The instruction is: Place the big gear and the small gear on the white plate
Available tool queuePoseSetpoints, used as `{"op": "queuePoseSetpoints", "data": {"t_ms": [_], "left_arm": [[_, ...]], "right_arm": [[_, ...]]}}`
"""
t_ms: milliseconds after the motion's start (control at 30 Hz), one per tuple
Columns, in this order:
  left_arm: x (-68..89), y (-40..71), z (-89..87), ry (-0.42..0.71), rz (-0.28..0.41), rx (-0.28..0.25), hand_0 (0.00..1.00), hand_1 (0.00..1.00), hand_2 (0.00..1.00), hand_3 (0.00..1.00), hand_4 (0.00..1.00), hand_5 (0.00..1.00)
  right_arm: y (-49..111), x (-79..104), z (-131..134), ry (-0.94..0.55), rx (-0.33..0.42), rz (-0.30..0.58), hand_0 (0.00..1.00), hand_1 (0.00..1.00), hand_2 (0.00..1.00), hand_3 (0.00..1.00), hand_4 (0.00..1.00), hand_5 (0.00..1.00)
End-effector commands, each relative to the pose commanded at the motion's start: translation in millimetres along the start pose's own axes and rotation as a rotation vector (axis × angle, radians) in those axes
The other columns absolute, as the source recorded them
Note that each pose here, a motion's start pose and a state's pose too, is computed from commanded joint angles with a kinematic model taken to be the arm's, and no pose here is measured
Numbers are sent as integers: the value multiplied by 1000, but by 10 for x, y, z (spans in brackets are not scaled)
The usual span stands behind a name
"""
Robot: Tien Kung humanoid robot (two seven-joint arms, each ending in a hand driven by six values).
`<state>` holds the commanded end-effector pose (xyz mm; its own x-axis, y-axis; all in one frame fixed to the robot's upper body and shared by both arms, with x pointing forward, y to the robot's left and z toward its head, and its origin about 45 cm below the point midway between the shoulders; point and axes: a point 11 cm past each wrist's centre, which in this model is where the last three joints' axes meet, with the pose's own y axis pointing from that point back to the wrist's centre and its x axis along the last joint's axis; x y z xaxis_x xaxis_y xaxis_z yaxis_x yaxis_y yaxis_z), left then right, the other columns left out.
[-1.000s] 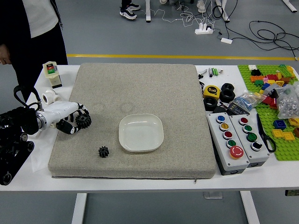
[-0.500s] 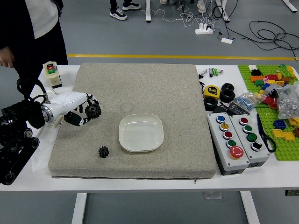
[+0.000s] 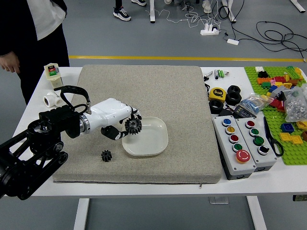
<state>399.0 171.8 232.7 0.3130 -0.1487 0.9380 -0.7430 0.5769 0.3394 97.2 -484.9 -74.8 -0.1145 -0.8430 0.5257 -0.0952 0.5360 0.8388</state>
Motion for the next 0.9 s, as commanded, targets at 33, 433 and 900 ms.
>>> {"op": "queuePoseSetpoints", "data": {"t_ms": [33,433,900], "left_arm": [[-27,-23,37,-7,-12,-8,381,460,509,604,667,65],[-119,-167,72,-26,-41,13,422,601,701,838,998,343],[11,-62,17,6,-24,18,461,640,766,867,998,435]], "right_arm": [[0,1,-4,-1,1,1,695,711,780,612,805,619],[0,21,-24,-2,6,8,688,706,779,611,807,618],[-1,25,-16,-2,5,10,689,705,778,610,809,617]]}}
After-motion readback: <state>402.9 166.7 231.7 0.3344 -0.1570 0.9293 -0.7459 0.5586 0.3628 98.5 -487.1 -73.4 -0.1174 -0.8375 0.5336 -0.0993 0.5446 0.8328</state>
